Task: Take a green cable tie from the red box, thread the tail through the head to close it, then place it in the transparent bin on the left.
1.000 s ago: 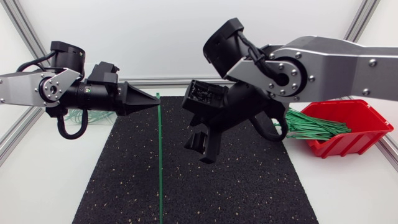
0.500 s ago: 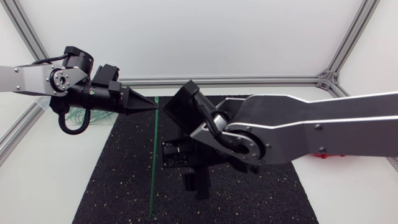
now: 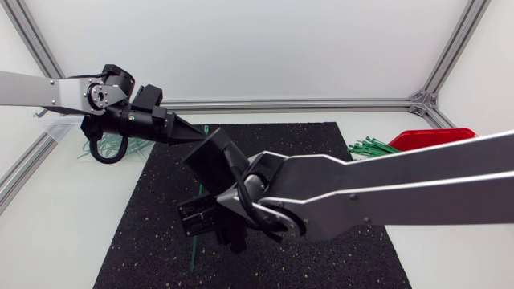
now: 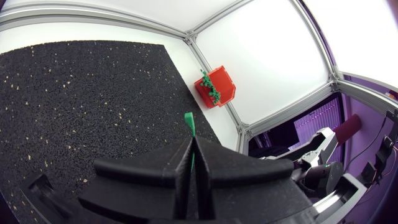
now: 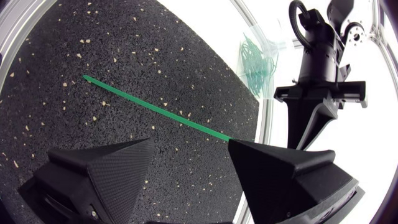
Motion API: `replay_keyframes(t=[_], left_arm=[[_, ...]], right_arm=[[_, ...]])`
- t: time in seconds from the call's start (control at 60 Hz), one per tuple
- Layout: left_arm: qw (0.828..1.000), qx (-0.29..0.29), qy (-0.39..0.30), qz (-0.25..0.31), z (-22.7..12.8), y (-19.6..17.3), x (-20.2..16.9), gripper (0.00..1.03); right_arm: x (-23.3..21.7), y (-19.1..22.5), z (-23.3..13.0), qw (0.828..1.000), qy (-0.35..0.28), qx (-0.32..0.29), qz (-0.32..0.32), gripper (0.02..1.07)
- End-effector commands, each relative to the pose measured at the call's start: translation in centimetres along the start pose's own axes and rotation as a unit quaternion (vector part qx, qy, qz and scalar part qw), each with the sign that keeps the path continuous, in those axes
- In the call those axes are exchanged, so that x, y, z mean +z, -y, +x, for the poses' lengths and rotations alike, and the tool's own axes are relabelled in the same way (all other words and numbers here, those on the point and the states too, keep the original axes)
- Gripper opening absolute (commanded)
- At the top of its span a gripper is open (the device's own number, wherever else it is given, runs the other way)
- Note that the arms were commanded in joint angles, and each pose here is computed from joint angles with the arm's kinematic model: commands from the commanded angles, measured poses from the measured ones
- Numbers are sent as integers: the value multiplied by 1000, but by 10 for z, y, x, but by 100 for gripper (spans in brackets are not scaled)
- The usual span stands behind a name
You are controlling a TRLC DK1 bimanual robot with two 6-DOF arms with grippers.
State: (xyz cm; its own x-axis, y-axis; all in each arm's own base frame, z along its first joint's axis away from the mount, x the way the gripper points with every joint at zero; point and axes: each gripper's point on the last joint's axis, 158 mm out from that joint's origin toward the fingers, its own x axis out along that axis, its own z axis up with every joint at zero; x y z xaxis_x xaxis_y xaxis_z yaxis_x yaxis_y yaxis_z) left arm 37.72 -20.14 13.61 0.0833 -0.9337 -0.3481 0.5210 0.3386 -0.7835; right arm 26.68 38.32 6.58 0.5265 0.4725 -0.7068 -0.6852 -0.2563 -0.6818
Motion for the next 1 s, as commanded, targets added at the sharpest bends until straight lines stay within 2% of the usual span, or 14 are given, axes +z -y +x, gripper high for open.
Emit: replay_keyframes(t=[0.0,0.4,0.717,0.983], left_arm=[[1000,2,5,12,-4,-7,7,4],[1000,2,-7,9,-3,-19,7,4],[1000,3,-13,15,-3,-23,4,4],[1000,2,-19,16,1,-26,2,4]], right_arm=[[-2,-21,13,999,-9,14,-39,89],[3,-43,36,996,-1,9,-90,89],[18,-50,44,988,14,-48,-148,89],[25,-53,44,984,21,-58,-169,89]])
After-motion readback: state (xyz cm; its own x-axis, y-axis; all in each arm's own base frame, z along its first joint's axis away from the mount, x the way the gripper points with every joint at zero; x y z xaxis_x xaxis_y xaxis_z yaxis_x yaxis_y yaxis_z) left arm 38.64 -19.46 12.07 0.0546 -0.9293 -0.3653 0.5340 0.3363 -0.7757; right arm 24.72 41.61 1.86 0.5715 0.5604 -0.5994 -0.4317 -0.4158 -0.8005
